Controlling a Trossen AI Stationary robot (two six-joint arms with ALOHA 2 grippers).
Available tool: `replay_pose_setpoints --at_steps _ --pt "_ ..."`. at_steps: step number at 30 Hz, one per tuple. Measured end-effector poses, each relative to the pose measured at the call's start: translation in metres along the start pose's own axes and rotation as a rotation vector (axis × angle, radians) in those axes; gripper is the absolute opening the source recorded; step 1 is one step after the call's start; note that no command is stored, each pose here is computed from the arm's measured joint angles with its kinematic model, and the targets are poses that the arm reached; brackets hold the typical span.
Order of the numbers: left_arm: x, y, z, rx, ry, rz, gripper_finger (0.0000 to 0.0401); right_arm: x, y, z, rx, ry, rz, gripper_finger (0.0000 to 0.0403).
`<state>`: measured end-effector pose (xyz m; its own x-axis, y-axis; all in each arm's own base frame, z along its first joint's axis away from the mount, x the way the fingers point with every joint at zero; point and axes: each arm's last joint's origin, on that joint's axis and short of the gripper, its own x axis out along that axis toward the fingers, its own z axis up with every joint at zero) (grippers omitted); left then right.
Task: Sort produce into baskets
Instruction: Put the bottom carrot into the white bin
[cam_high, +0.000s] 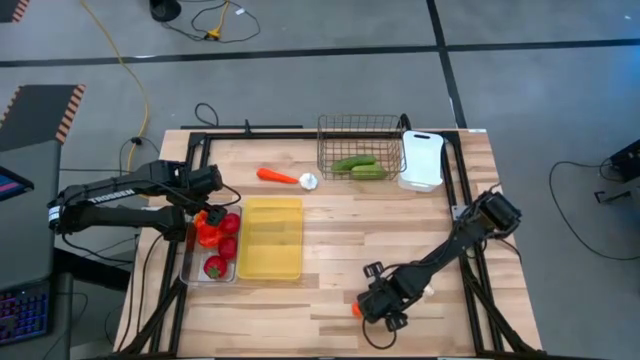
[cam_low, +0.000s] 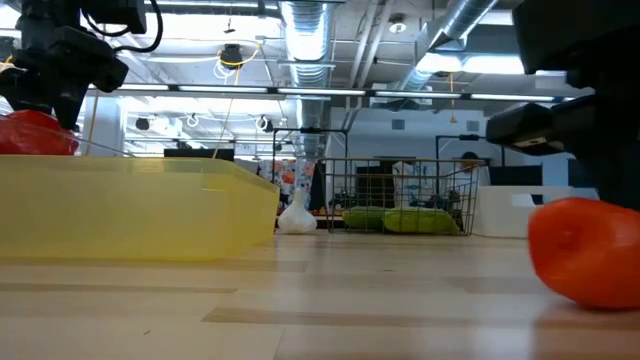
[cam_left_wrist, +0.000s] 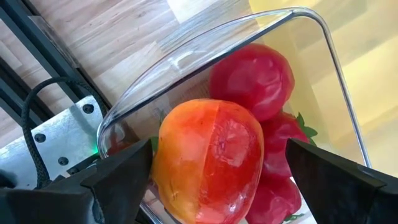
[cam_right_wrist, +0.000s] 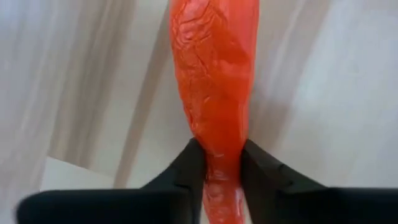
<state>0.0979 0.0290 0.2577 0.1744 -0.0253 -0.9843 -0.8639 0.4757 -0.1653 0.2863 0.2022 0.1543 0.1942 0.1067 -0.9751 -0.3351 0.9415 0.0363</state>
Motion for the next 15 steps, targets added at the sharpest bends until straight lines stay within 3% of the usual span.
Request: replay_pose_setpoints --at_steps 2,6,10,15 --pt "0.000 0.000 0.000 0.000 -0.001 0.000 0.0355 -0.001 -0.004 0.001 -0.009 0.000 -0.002 0.0088" --pt "-0.003 -0.001 0.001 0.019 -0.012 -0.006 0.0355 -0.014 -0.012 0.003 -0.040 -0.031 0.000 0.0087" --pt "-0.015 -0.004 0.003 0.031 -0.052 -0.042 0.0355 -0.039 -0.027 0.001 -0.019 -0.062 -0.013 0.0112" --pt "-0.031 -0.012 0.009 0.044 -0.145 -0.128 0.0355 -0.074 -0.053 -0.010 0.021 -0.068 -0.113 0.0121"
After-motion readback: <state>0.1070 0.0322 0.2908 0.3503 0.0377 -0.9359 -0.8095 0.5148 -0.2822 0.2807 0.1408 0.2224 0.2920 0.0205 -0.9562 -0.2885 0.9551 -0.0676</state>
